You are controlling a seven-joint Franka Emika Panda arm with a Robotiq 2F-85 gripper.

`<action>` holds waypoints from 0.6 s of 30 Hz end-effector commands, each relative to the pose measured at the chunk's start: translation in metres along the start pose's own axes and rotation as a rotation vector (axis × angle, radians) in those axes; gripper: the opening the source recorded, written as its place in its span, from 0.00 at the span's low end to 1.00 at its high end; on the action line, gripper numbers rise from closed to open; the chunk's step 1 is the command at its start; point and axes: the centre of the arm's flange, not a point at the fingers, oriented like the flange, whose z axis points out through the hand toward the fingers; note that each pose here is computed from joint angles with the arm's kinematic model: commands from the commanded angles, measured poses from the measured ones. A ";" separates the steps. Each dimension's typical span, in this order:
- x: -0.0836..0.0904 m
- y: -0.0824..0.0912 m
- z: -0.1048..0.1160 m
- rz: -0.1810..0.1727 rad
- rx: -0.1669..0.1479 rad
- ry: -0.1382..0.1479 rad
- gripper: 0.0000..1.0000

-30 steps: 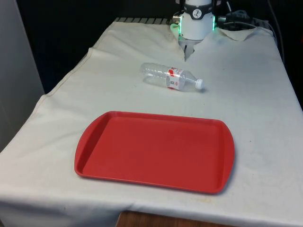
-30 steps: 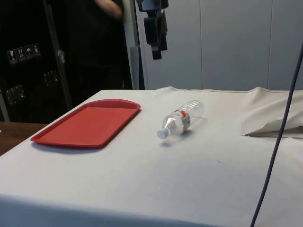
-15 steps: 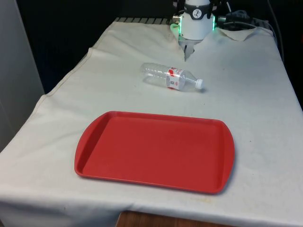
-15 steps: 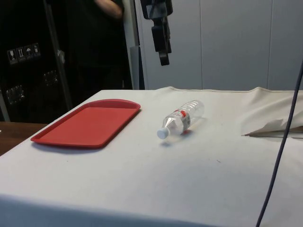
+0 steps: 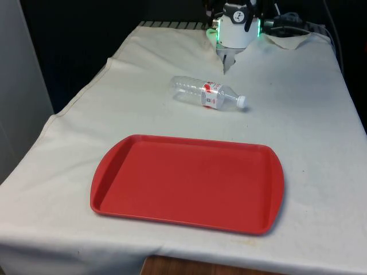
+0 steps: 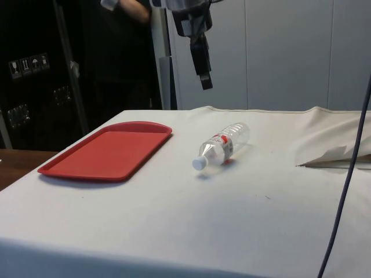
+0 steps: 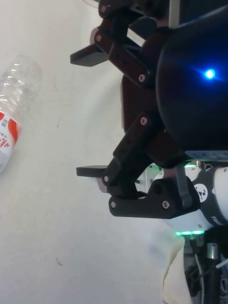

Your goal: Place the bottle upright on the tray.

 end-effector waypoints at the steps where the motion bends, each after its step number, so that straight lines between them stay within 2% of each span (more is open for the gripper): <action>1: 0.001 -0.001 0.003 -0.012 -0.011 0.003 1.00; 3: 0.002 -0.002 0.006 -0.020 -0.018 -0.004 1.00; 4: 0.001 -0.001 0.005 -0.014 -0.011 -0.011 1.00; 13: 0.007 -0.006 0.021 -0.071 -0.050 -0.033 1.00; 14: 0.006 -0.006 0.019 -0.059 -0.040 -0.038 1.00; 15: 0.008 -0.006 0.023 -0.076 -0.052 -0.036 1.00; 18: 0.010 -0.007 0.029 -0.091 -0.064 -0.043 1.00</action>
